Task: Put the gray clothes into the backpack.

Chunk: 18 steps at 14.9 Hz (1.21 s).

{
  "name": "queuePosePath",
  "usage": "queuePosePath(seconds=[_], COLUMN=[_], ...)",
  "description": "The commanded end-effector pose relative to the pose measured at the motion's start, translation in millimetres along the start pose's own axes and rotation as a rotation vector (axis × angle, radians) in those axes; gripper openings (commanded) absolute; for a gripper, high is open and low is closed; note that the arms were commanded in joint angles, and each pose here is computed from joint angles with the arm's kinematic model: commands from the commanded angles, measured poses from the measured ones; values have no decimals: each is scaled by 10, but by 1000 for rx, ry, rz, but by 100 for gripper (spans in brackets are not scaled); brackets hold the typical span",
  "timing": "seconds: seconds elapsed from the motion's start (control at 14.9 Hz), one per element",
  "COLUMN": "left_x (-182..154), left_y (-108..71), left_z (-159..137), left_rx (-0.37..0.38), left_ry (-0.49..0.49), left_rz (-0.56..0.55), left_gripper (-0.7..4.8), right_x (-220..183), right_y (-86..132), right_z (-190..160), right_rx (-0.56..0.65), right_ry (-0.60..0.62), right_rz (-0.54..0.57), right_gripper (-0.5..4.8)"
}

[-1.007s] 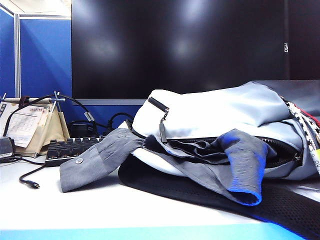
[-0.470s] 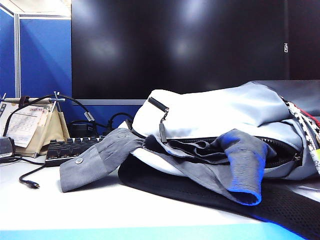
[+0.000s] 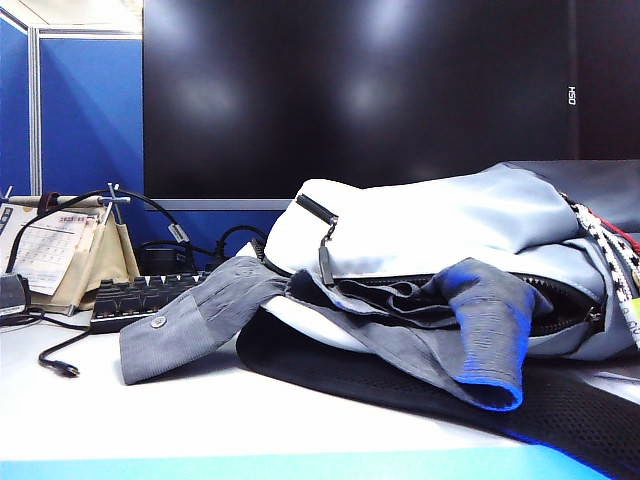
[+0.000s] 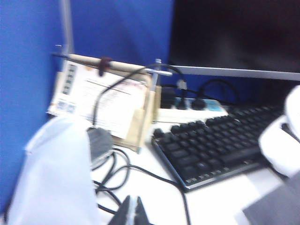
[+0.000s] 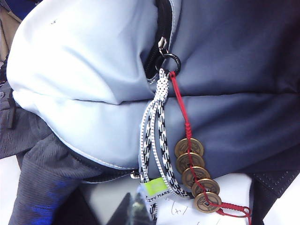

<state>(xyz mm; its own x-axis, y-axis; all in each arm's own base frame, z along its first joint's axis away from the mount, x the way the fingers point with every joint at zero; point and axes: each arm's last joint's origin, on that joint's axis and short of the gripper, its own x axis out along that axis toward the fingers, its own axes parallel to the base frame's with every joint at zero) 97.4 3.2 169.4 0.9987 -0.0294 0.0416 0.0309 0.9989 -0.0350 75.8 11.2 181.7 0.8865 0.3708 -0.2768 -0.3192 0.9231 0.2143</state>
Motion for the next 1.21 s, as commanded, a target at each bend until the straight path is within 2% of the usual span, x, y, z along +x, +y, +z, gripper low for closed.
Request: queuePosePath(seconds=[0.07,0.94,1.07,1.14,1.21], left_x=[-2,-2,-2,-2,-2], left_y=[2,0,0,0,0], left_z=[24,23,23,23,23], left_rx=[7,6,6,6,6], left_ry=[-25,-23,-23,-23,-23], left_rz=[7,2,2,2,2], left_gripper=[-6,-6,-6,-6,-6], right_x=[-7,-7,-7,-10,-13], right_y=[7,7,6,2,-17], right_z=[24,24,28,53,84], right_rx=[-4,-4,-48,-63,-71], right_ry=[-14,-14,-19,-51,-86], right_rz=[7,7,3,-18,-94], right_gripper=[-6,-6,-6,-6,-6])
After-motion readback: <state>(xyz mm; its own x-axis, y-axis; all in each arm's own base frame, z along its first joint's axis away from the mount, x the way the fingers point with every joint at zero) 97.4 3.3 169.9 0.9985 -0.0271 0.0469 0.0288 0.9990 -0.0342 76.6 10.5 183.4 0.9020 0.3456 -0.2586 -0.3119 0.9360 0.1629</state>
